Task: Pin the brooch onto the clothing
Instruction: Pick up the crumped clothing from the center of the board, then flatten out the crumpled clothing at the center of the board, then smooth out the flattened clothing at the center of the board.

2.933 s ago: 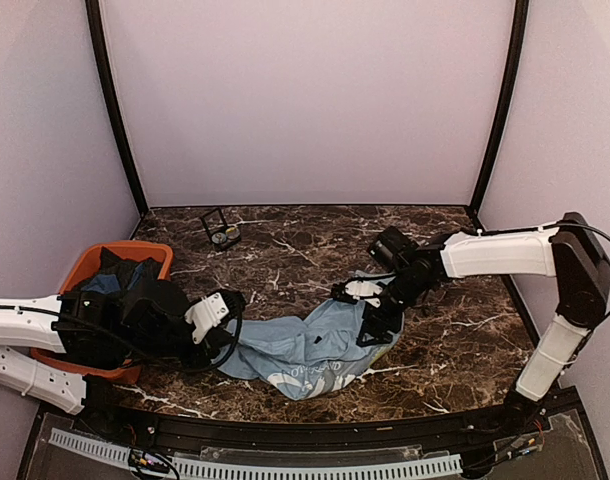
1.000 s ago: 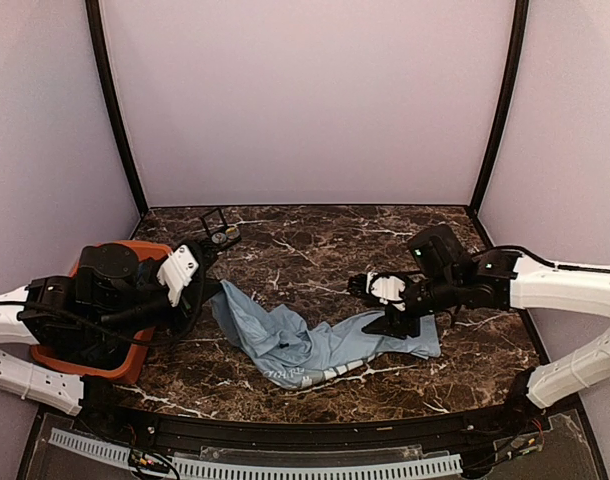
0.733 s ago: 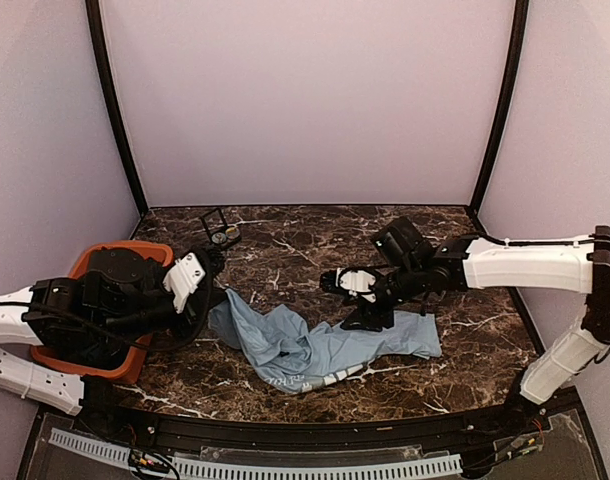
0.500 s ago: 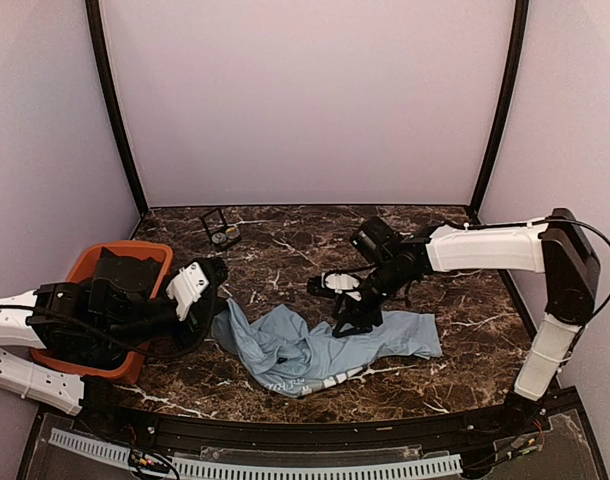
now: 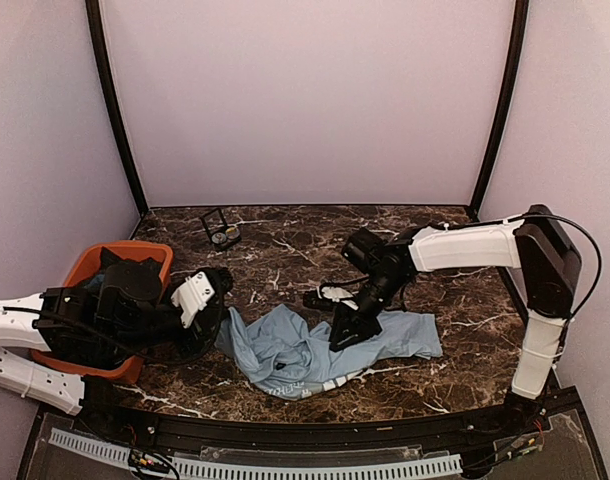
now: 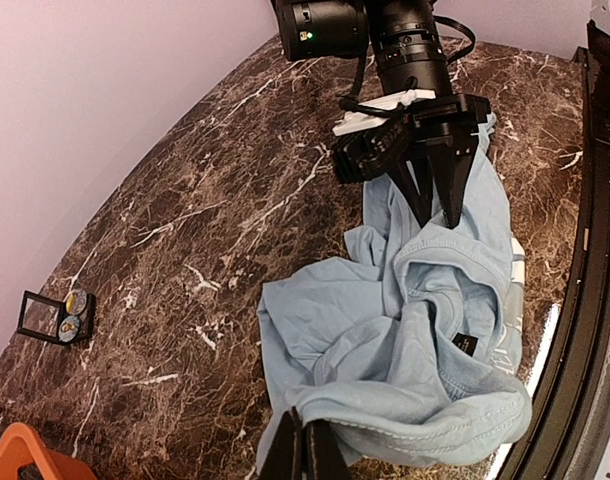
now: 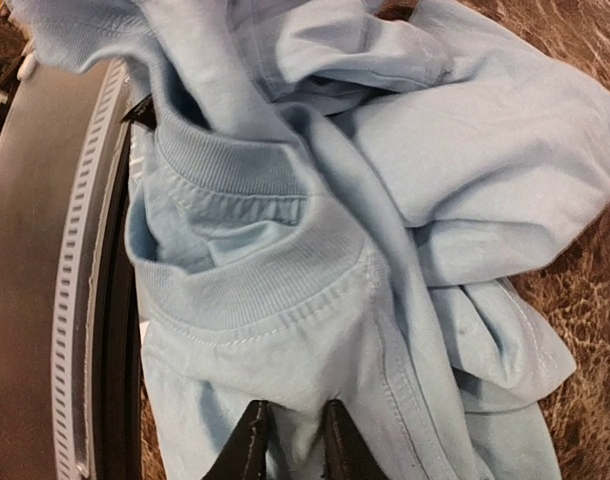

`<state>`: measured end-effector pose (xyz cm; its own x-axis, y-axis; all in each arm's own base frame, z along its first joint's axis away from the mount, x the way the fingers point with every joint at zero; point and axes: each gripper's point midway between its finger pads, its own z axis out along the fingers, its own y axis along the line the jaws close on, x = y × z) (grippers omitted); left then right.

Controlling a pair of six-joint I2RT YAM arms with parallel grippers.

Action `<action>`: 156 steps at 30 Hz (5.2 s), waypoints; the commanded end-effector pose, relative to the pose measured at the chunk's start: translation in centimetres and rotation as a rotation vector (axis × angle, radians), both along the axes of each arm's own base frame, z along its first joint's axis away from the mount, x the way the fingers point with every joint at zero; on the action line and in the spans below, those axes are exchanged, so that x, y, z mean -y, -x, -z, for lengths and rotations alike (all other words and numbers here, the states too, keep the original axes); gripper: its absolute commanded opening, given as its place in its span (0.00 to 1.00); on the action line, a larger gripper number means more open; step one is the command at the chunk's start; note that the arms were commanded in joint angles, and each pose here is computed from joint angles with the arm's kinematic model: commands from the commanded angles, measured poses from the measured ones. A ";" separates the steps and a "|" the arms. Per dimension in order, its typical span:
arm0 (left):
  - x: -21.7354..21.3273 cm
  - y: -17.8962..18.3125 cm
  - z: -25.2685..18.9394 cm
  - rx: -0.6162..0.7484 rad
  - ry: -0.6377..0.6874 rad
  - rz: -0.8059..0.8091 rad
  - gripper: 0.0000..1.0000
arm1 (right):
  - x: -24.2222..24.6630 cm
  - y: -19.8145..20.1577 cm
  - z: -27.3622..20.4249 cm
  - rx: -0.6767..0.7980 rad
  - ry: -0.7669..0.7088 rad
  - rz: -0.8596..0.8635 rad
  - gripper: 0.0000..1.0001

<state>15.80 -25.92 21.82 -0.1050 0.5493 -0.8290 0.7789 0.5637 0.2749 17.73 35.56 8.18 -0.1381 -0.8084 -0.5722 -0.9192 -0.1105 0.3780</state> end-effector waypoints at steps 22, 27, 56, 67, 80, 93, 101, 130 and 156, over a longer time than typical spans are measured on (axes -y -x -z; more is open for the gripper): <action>-2.8 -3.7 -9.6 0.263 0.213 -0.260 0.01 | 5.8 -6.3 -18.8 0.772 -0.365 0.414 0.00; -2.6 -4.9 -15.7 0.408 0.241 -0.302 0.01 | 9.5 -6.6 -26.1 1.000 -0.494 0.590 0.00; -0.4 -1.9 -35.1 0.641 0.504 -0.097 0.01 | 20.5 -0.3 -49.0 1.375 -0.918 0.929 0.00; -2.4 -18.2 -20.8 0.534 0.201 -0.597 0.01 | 21.8 -18.4 -34.4 1.370 -0.347 1.259 0.00; 3.4 -35.2 4.0 0.272 -0.195 -0.653 0.01 | 22.8 -34.2 -14.8 1.144 -0.029 1.342 0.00; 5.6 -42.9 6.9 0.456 -0.276 -0.787 0.02 | 23.4 -42.3 -11.8 1.270 0.168 1.383 0.00; 4.1 -44.0 5.9 0.518 -0.308 -0.917 0.51 | 25.1 -42.8 -10.5 1.245 0.316 1.444 0.77; 9.9 -23.5 11.3 -0.111 -0.178 -0.347 0.79 | 18.5 -17.8 -5.8 0.385 0.062 1.313 0.84; 2.6 -9.8 20.7 -0.541 -0.321 -0.351 0.63 | 19.0 -16.8 -2.9 0.262 0.153 1.374 0.87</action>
